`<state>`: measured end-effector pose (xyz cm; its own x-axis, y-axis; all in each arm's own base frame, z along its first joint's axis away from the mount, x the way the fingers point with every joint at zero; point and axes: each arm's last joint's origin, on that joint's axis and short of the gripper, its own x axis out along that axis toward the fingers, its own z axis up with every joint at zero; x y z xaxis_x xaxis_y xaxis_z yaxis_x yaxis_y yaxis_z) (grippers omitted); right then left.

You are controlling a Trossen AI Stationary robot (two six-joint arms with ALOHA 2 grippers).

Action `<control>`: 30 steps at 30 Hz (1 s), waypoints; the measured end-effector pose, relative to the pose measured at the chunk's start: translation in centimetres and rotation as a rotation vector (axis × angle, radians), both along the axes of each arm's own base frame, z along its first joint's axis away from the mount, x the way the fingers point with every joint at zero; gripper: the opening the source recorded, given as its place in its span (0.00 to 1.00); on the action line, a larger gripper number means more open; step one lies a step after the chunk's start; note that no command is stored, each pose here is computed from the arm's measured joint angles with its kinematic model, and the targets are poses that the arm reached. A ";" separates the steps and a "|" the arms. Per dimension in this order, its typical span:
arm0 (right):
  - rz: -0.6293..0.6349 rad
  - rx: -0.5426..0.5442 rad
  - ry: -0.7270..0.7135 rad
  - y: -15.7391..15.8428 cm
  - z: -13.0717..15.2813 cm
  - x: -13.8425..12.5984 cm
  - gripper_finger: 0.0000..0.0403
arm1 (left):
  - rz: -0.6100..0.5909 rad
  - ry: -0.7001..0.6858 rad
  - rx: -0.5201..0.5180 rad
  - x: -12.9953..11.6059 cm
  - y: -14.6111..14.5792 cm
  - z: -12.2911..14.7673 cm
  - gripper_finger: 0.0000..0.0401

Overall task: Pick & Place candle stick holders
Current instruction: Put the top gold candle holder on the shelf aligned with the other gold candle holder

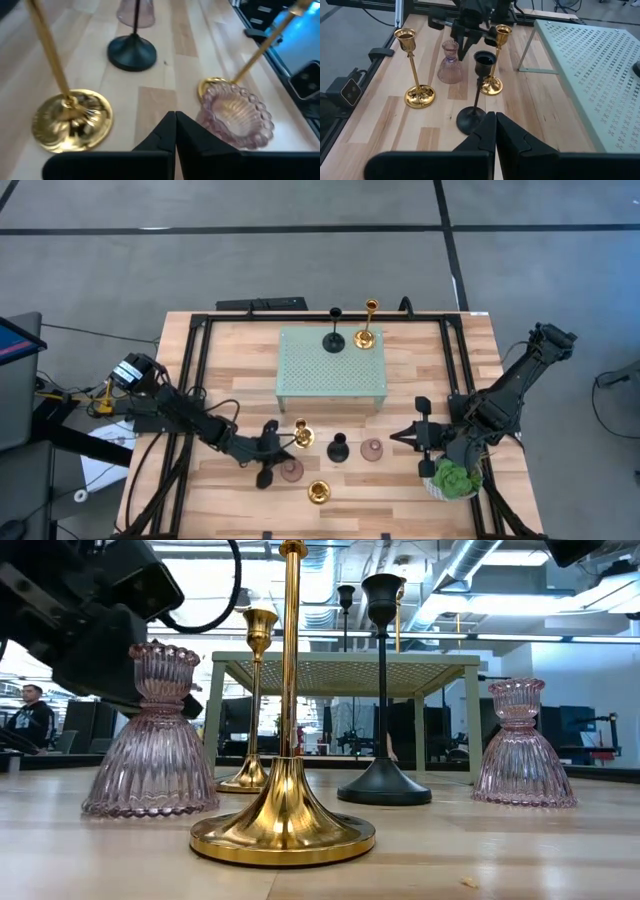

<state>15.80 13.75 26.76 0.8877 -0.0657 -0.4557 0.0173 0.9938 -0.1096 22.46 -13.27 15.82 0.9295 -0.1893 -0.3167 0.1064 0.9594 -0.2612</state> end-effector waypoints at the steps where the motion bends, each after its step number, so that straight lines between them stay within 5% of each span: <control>1: 0.000 0.001 0.000 0.0 0.0 0.0 0.00 | -0.011 0.001 -0.002 -0.1 -0.1 0.0 0.02; 12: 0.000 0.003 -0.003 0.0 0.0 0.0 0.00 | -0.106 0.009 -0.025 -1.4 -2.2 0.0 0.01; 22: 0.000 0.003 -0.003 0.0 0.0 0.0 0.00 | 0.169 -0.067 0.168 -1.2 -1.2 0.1 0.01; 30: 0.001 0.001 -0.002 0.0 0.0 0.0 0.00 | 0.216 -0.057 0.205 0.0 0.7 0.1 0.10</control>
<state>15.82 13.76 26.78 0.8888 -0.0645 -0.4538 0.0168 0.9940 -0.1082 22.49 -12.58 15.94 0.9588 0.0767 -0.2737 -0.0965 0.9935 -0.0596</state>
